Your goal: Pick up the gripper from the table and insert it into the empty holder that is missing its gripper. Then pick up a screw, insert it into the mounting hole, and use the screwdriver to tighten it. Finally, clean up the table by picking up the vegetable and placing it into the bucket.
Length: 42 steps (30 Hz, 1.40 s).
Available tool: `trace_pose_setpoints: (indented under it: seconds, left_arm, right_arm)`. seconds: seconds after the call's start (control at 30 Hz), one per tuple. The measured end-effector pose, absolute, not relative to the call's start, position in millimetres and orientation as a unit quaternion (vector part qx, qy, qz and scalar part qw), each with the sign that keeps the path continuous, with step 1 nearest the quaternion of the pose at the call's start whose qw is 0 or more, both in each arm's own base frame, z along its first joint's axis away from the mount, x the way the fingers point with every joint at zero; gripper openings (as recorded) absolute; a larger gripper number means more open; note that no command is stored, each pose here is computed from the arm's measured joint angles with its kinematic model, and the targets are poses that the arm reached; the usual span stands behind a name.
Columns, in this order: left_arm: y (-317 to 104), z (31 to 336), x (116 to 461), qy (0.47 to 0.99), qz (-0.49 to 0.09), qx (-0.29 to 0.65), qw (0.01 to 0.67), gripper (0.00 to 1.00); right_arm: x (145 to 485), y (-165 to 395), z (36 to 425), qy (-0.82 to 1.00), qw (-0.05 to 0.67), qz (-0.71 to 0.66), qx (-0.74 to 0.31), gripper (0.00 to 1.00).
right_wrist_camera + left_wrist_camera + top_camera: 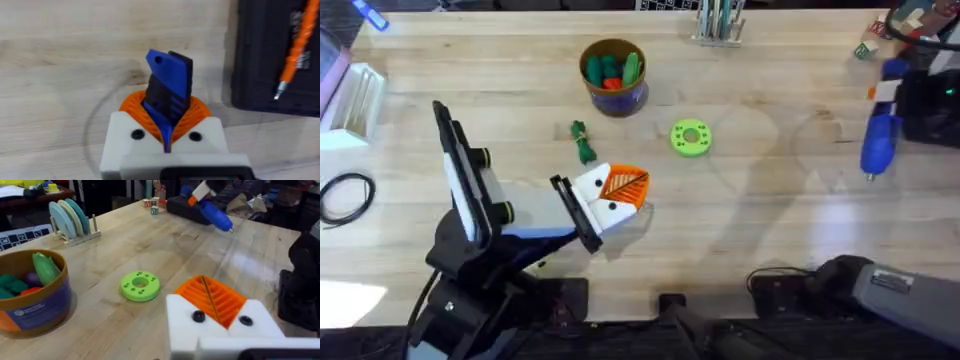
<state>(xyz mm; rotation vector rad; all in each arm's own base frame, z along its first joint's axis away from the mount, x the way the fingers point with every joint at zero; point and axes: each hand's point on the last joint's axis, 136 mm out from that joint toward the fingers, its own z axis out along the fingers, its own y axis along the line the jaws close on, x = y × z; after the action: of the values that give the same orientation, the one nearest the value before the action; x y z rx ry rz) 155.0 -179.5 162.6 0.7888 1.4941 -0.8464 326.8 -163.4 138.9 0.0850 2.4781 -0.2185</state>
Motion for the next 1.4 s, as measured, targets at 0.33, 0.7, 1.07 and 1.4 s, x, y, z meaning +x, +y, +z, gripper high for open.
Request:
trace_pose_setpoints:
  seconds: [0.33,0.7,1.07,1.4]
  left_arm:
    - [-179.5,162.6,154.9,0.641,-0.363,0.338,0.586,0.006]
    - [-179.5,162.6,155.0,0.641,-0.363,0.338,0.586,0.006]
    - [-179.5,162.6,155.0,0.641,-0.363,0.338,0.586,0.006]
    - [-179.5,162.6,155.0,0.641,-0.363,0.338,0.586,0.006]
  right_arm:
    - [304.2,-87.4,224.0,0.906,0.421,-0.038,0.012,0.022]
    - [298.1,20.4,323.2,0.756,0.64,0.116,-0.069,0.022]
    - [253.0,164.4,373.7,0.585,0.7,0.346,-0.22,0.022]
    - [207.8,260.2,396.0,0.457,0.683,0.474,-0.315,0.022]
